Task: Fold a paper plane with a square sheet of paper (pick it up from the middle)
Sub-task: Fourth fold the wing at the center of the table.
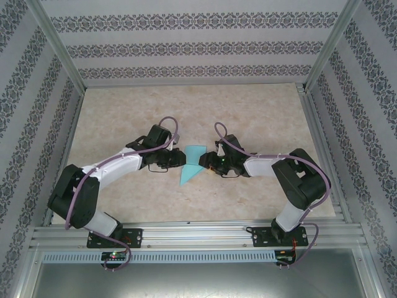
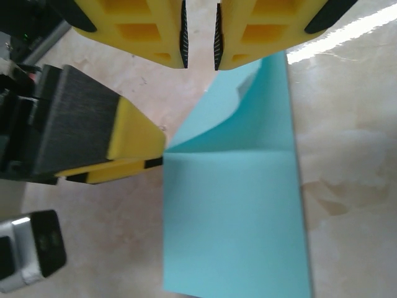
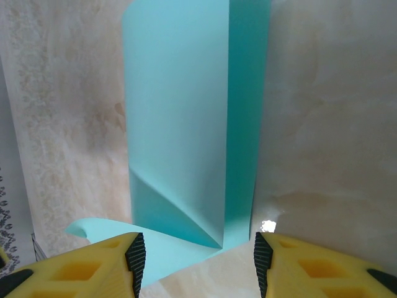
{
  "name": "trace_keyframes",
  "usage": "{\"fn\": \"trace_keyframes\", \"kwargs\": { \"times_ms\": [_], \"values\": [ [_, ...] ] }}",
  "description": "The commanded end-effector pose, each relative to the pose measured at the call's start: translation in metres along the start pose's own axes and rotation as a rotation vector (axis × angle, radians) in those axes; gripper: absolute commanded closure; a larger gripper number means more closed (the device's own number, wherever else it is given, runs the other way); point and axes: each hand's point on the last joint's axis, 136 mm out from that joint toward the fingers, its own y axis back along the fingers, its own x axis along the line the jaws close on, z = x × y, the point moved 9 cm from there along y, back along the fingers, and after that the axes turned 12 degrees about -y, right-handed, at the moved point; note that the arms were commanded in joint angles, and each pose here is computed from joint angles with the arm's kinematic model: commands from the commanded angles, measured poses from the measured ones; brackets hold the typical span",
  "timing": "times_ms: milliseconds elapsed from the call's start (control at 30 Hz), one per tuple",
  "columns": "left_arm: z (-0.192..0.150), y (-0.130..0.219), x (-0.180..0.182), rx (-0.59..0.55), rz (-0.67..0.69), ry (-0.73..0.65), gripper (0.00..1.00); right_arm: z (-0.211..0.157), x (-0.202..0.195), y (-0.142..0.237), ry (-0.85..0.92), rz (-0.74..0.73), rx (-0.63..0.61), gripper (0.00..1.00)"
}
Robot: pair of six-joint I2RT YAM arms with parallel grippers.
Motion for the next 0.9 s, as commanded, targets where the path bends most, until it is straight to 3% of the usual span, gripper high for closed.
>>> {"fn": "trace_keyframes", "kwargs": {
  "times_ms": [0, 300, 500, 867],
  "values": [
    [-0.007, -0.013, -0.012, 0.049, -0.076, -0.051, 0.79, 0.000, 0.010, -0.003, 0.010, 0.024, 0.011, 0.48],
    [-0.011, -0.044, 0.010, 0.099, 0.082, -0.011, 0.87, 0.003, 0.022, -0.008, 0.024, 0.061, 0.036, 0.48],
    [-0.015, -0.051, 0.019, 0.113, 0.127, -0.002, 0.89, 0.005, 0.028, -0.006, 0.037, 0.077, 0.040, 0.48],
    [-0.013, -0.053, 0.020, 0.108, 0.140, -0.010, 0.89, 0.001, 0.002, 0.015, -0.027, -0.034, -0.059, 0.47]
  ]
}}
